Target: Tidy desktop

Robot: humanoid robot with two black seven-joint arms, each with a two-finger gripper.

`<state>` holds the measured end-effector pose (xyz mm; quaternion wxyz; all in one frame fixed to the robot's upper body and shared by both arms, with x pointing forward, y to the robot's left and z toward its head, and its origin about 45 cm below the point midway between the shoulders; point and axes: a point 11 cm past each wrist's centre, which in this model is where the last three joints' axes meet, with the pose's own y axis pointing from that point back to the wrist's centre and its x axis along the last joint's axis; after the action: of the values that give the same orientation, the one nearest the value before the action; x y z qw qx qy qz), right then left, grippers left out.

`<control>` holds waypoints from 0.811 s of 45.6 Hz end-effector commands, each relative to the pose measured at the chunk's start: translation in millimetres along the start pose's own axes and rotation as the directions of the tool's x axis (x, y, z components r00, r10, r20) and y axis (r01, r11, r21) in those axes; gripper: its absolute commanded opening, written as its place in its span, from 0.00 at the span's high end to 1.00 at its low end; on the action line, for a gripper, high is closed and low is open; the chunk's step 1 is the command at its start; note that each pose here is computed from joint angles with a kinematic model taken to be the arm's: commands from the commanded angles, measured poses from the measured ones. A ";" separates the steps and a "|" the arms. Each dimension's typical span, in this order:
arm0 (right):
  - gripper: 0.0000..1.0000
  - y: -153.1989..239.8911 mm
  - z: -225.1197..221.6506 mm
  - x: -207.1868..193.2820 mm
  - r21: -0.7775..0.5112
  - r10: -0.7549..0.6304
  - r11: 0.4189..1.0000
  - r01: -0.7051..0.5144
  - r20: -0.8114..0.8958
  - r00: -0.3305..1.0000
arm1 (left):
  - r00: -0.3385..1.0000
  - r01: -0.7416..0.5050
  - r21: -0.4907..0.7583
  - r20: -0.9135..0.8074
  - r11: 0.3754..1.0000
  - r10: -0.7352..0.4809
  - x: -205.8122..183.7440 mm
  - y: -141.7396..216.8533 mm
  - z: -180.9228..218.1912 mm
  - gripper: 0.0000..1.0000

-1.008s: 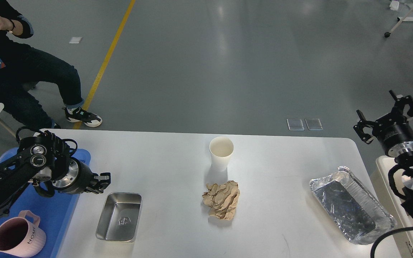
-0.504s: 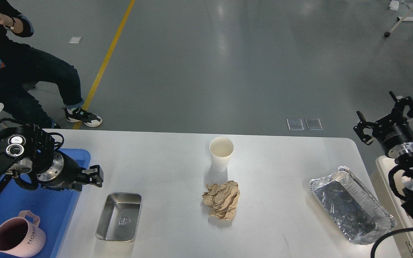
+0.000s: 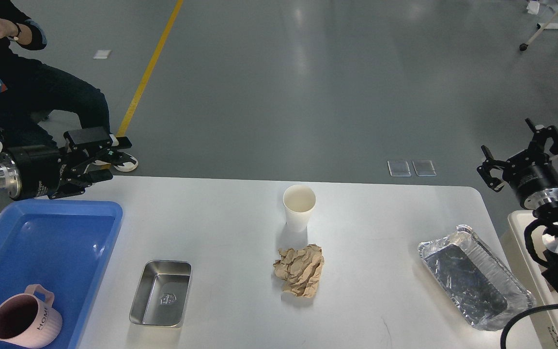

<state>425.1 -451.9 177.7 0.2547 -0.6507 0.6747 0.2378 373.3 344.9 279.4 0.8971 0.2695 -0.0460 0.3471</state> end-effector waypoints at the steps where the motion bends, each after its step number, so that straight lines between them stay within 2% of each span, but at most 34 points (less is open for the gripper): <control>1: 0.00 1.9 -0.7 2.8 0.000 0.006 1.000 -0.006 -0.003 1.000 | 0.998 -0.065 -0.096 -0.023 0.993 0.063 9.6 5.3 9.8 0.01; 6: 0.00 2.7 -4.0 4.6 0.003 0.009 1.000 -0.008 -0.008 1.000 | 0.989 -0.123 -0.128 -0.092 0.984 0.112 10.1 7.2 -0.5 0.01; 10: 0.00 2.9 -4.8 4.9 0.004 0.009 1.000 -0.009 -0.009 1.000 | 0.981 -0.158 -0.199 -0.146 0.967 0.130 10.8 8.3 -1.6 0.01; 22: 0.00 2.8 -5.4 4.8 0.004 0.008 1.000 -0.008 -0.010 1.000 | 0.960 -0.183 -0.357 -0.268 0.916 0.087 -14.5 -9.4 -7.7 0.01; 26: 0.00 3.0 -5.6 5.3 0.005 0.010 1.000 -0.010 -0.010 1.000 | 0.950 -0.196 -0.387 -0.303 0.901 0.077 -20.7 -16.3 -7.8 0.01; 32: 0.00 4.0 -4.9 6.4 0.003 0.012 1.000 -0.012 -0.011 1.000 | 0.913 -0.287 -0.420 -0.392 0.861 0.113 -20.8 -25.6 -4.9 0.01; 37: 0.00 4.5 -4.5 7.0 0.002 0.013 1.000 -0.013 -0.011 1.000 | 0.901 -0.289 -0.419 -0.422 0.861 0.098 -30.1 -33.3 -9.5 0.01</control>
<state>421.0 -459.7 177.4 0.2507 -0.6476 0.6801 0.2348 372.8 318.1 256.5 0.8893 -0.0252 0.0067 0.4567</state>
